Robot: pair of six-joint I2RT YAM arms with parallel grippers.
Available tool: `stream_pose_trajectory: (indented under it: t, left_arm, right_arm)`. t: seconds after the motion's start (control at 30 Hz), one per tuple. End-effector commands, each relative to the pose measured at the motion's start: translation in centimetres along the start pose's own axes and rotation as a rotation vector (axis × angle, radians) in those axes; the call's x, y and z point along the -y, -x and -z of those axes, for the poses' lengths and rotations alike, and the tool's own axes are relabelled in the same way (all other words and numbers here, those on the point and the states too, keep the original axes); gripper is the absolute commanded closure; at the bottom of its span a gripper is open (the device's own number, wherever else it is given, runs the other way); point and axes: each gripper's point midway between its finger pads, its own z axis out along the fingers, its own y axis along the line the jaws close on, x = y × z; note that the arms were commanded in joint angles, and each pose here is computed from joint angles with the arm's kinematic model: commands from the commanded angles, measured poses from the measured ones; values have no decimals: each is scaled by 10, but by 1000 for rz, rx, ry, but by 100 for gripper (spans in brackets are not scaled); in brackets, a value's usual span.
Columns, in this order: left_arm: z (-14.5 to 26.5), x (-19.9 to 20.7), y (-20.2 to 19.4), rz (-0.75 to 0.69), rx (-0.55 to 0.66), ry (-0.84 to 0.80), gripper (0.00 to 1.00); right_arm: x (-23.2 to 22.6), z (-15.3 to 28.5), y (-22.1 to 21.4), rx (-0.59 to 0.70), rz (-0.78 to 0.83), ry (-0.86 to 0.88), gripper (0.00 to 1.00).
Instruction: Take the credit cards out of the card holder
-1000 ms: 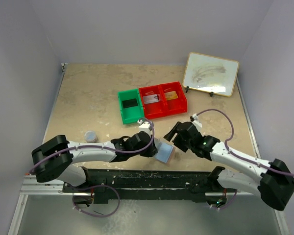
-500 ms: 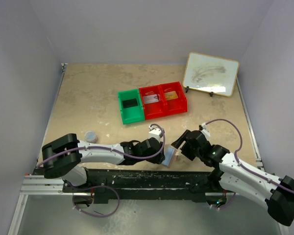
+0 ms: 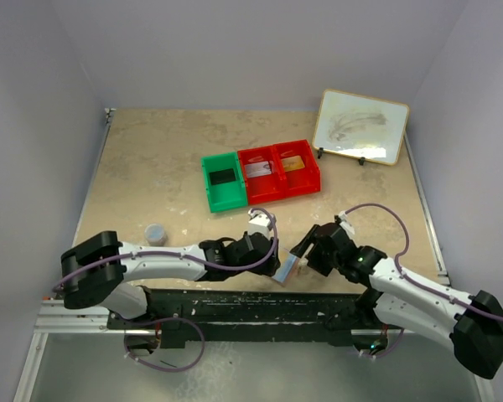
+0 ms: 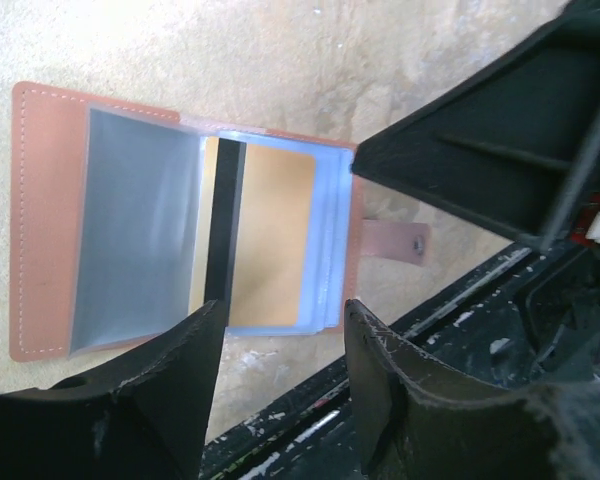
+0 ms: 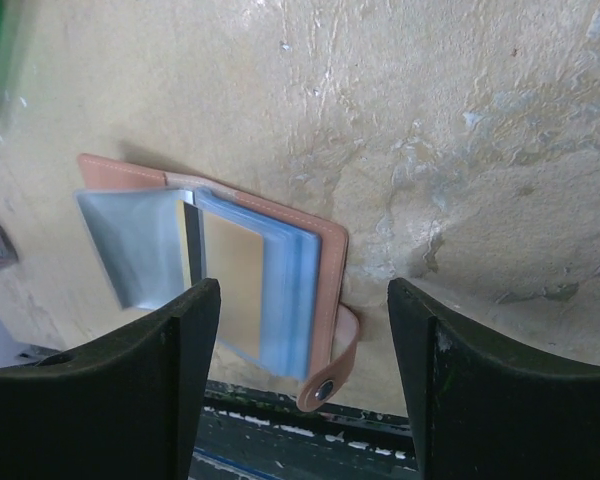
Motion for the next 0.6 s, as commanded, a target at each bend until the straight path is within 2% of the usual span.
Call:
stream_pose_trajectory:
  t: [0.0,0.17,0.3,0.43,0.57]
  left_arm:
    - [16,29,26,-6,46,-100,50]
    - [25,24,35,0,75,-78,48]
    - [28,-2,33,57,94,27,47]
    - [35,-22,24,158,113,69,47]
    - [37,-39,8,266,103,104,46]
  right_arm:
    - [-17,2,4,-5,24,30,29]
    - [-16,2,6,-2,38,11,27]
    - [-35,4,12,11,161,71,26]
    - [-37,1,30,55,307,5,24]
    - [-53,-13,34,3,412,63,24]
